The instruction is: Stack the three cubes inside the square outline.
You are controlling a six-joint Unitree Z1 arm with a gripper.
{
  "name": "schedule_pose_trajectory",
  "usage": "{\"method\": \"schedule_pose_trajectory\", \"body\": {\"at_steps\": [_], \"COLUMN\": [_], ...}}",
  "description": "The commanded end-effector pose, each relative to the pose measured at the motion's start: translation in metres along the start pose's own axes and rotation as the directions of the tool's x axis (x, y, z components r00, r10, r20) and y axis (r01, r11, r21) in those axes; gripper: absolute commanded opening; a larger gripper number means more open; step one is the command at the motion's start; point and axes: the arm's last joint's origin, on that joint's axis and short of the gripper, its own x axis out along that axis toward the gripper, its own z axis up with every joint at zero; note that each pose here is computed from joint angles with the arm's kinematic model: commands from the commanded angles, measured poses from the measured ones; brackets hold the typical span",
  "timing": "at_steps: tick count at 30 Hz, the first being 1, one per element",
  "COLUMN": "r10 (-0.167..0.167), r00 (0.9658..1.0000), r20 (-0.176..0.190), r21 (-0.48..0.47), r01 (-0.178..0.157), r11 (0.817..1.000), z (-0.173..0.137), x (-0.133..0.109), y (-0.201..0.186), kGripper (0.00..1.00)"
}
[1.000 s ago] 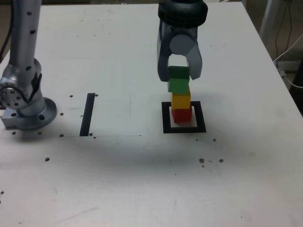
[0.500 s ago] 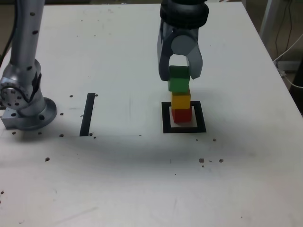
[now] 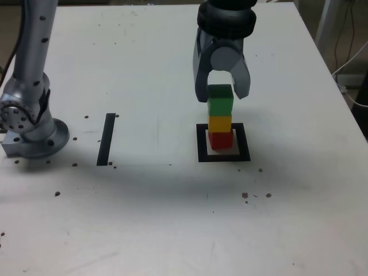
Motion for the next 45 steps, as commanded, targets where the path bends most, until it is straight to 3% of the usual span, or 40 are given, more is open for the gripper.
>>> {"method": "schedule_pose_trajectory", "body": {"at_steps": [1,7,15,20,23,28,33,40,45], "r10": [0.001,0.016,0.023,-0.009,-0.026,-0.038,-0.016,0.001,-0.007], "r00": [1.0,0.9999,0.998,0.995,0.9941,0.9972,0.9999,0.9997,0.9972], "r20": [0.006,0.002,0.059,0.099,0.105,0.065,0.0,-0.025,-0.075], "r21": [-0.003,-0.008,-0.001,0.03,0.049,0.057,0.057,0.059,0.06], "r01": [-0.001,-0.016,-0.023,0.006,0.021,0.035,0.016,0.0,0.012], "r11": [1.0,1.0,1.0,1.0,0.999,0.998,0.998,0.998,0.998], "z": [-0.001,-0.007,-0.038,-0.066,-0.087,-0.118,-0.137,-0.155,-0.175], "x": [-0.003,-0.007,-0.032,-0.05,-0.057,-0.047,-0.025,0.006,0.028], "y": [0.001,0.002,0.003,-0.002,-0.004,-0.005,-0.004,-0.003,-0.004], "kGripper": [0.7,0.99,1.0,1.0,1.0,1.0,1.0,1.0,1.0]}}
